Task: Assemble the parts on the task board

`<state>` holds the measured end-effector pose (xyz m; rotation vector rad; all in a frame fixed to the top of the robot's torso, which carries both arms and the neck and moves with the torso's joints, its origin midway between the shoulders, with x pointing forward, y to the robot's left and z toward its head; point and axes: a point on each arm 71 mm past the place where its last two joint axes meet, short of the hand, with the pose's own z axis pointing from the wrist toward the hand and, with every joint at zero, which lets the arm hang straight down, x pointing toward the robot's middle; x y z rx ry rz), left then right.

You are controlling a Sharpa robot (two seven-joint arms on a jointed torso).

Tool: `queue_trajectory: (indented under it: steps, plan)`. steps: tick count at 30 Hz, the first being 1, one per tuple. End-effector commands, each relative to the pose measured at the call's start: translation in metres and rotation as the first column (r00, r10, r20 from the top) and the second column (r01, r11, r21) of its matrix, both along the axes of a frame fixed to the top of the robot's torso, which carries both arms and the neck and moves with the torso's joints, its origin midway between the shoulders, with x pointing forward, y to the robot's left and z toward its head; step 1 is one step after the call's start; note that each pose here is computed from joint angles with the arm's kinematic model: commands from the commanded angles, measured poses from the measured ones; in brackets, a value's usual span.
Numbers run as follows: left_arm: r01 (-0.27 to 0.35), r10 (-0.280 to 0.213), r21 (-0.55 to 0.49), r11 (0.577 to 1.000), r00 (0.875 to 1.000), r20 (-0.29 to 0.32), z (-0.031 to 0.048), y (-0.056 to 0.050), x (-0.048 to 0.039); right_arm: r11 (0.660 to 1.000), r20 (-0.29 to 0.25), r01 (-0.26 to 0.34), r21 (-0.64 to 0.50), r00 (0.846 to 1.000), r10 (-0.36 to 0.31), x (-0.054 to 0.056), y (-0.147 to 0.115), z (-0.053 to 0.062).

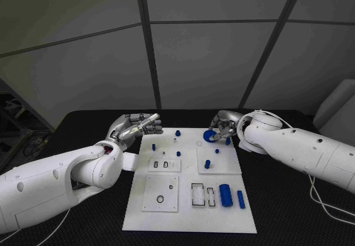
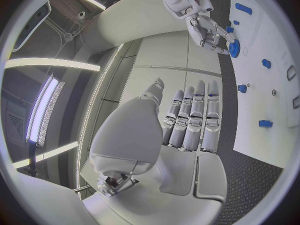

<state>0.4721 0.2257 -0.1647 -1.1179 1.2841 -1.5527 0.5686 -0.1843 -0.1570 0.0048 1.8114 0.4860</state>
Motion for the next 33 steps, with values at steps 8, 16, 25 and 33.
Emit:
queue_trajectory:
  steps: [8, 16, 25, 33]
  plan:
    - [0.016, -0.016, -0.001, 1.0, 1.0, 0.007, 0.0013, -0.0012, -0.0003, 0.999, -0.006, -0.016, -0.047, 1.0, 0.016, 0.001, 0.0018, -0.0013]
    - [0.018, -0.018, -0.001, 1.0, 1.0, 0.004, 0.0011, -0.0009, -0.0005, 0.997, 0.015, -0.021, -0.08, 1.0, 0.022, 0.0013, 0.0005, -0.0009]
    - [0.02, -0.02, -0.001, 1.0, 1.0, 0.001, 0.001, -0.0006, -0.0006, 0.995, 0.03, -0.033, -0.096, 0.999, 0.036, 0.0001, 0.0012, 0.0]
    - [0.022, -0.022, 0.0, 1.0, 1.0, -0.002, 0.0008, -0.001, -0.0008, 0.996, 0.047, -0.041, -0.081, 0.998, 0.045, -0.0005, 0.0027, 0.0016]
